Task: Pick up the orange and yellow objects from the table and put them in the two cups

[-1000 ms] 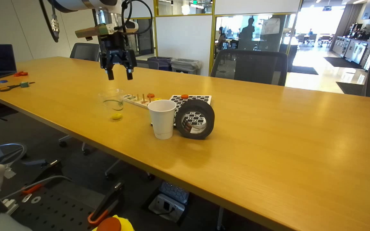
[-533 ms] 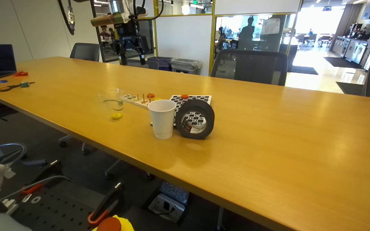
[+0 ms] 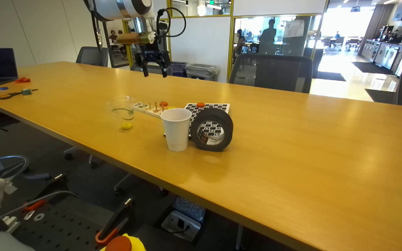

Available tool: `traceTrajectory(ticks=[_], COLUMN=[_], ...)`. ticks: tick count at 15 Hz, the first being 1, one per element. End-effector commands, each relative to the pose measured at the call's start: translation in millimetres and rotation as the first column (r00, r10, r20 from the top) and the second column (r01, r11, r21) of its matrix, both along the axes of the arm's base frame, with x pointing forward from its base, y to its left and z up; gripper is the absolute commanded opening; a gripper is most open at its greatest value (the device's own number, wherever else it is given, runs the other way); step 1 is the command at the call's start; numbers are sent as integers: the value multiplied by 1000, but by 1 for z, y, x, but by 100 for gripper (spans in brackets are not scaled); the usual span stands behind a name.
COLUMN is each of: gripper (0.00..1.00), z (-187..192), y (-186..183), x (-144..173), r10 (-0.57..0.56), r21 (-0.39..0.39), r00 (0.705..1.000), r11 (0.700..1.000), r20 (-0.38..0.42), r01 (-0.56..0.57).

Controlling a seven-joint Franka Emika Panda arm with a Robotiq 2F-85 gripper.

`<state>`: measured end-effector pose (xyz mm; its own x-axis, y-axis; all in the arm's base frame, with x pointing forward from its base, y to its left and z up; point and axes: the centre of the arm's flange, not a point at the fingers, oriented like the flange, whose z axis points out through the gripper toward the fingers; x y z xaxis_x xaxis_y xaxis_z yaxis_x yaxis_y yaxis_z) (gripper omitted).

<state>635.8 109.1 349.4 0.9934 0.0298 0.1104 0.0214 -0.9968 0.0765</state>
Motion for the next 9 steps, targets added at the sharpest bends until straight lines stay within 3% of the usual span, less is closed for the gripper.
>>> traceTrajectory(ticks=[1, 9], gripper=[100, 100], z=[-22, -74], y=[6, 7], x=[48, 75], r10=[29, 36], r21=[11, 73], r00=[1000, 998], r11=[1000, 997], r20=[5, -42], r01=[-29, -33])
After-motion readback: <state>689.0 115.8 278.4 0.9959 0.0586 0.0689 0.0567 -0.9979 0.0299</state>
